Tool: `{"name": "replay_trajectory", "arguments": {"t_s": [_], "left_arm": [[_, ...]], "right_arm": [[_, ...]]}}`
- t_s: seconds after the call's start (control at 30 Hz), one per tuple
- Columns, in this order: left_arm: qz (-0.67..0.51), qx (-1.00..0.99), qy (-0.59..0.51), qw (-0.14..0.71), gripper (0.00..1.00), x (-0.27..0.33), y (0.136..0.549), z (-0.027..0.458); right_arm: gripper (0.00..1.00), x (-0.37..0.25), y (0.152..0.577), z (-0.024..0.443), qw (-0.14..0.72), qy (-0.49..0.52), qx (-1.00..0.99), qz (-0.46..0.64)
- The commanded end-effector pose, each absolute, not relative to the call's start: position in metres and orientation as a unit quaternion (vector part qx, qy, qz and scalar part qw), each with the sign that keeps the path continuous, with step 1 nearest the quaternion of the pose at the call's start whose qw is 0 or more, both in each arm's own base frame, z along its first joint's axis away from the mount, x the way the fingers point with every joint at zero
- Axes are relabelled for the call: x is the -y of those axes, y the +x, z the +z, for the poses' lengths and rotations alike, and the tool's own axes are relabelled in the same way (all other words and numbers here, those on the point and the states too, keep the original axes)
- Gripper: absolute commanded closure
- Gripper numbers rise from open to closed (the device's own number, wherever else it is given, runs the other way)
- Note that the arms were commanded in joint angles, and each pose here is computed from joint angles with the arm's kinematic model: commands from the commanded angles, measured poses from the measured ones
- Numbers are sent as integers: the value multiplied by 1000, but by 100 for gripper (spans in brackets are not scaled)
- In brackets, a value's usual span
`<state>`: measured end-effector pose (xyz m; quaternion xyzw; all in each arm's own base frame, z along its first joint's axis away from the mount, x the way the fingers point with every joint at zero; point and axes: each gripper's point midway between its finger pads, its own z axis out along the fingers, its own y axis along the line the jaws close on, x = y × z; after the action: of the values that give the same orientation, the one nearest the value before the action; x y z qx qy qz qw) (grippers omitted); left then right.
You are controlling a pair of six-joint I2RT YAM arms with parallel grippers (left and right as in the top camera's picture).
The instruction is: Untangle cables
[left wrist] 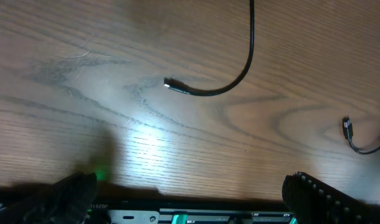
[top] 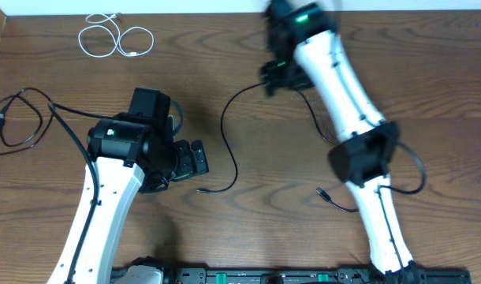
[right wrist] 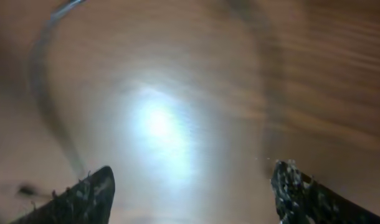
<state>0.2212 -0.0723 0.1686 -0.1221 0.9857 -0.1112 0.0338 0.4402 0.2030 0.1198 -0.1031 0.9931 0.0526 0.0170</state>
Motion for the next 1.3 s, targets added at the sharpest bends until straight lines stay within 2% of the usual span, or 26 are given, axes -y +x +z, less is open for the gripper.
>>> {"name": "replay_trajectory", "arguments": {"t_s": [0.0,0.03,0.17,0.23,0.3,0.47,0.5,0.57,0.7,0.87,1.07,1.27], "left_arm": [[-105,-986,-121,36,0,70,221,169],[-105,-986,-121,36,0,70,221,169],[-105,-986,-121,36,0,70,221,169],[-105,-986,-121,36,0,70,221,169],[-105,-986,-121,36,0,70,221,169],[-105,-986,-121,36,0,70,221,169],[-105,-986,-121,36,0,70,221,169],[-105,-986,-121,36,0,70,221,169],[-105,-986,-121,36,0,70,221,169],[-105,-986,-121,36,0,70,221,169],[-105,-986,-121,36,0,70,221,169],[-105,-986,-121,36,0,70,222,169]], "right_arm": [[20,-154,445,102,-16,-69,-997,25],[18,-145,445,93,-28,-59,-998,22],[27,-118,439,58,-73,-31,-997,14],[25,-115,432,44,-93,-37,-995,23],[19,-124,421,30,-117,-65,-990,55],[22,-142,407,12,-138,-107,-981,91],[28,-145,406,9,-138,-110,-980,90],[47,-149,406,4,-135,-115,-980,90],[97,-164,407,-3,-123,-128,-979,99],[99,-223,412,9,-95,-143,-962,213],[99,-325,430,59,-38,-141,-897,417],[99,-405,436,91,-2,-129,-862,491]]}}
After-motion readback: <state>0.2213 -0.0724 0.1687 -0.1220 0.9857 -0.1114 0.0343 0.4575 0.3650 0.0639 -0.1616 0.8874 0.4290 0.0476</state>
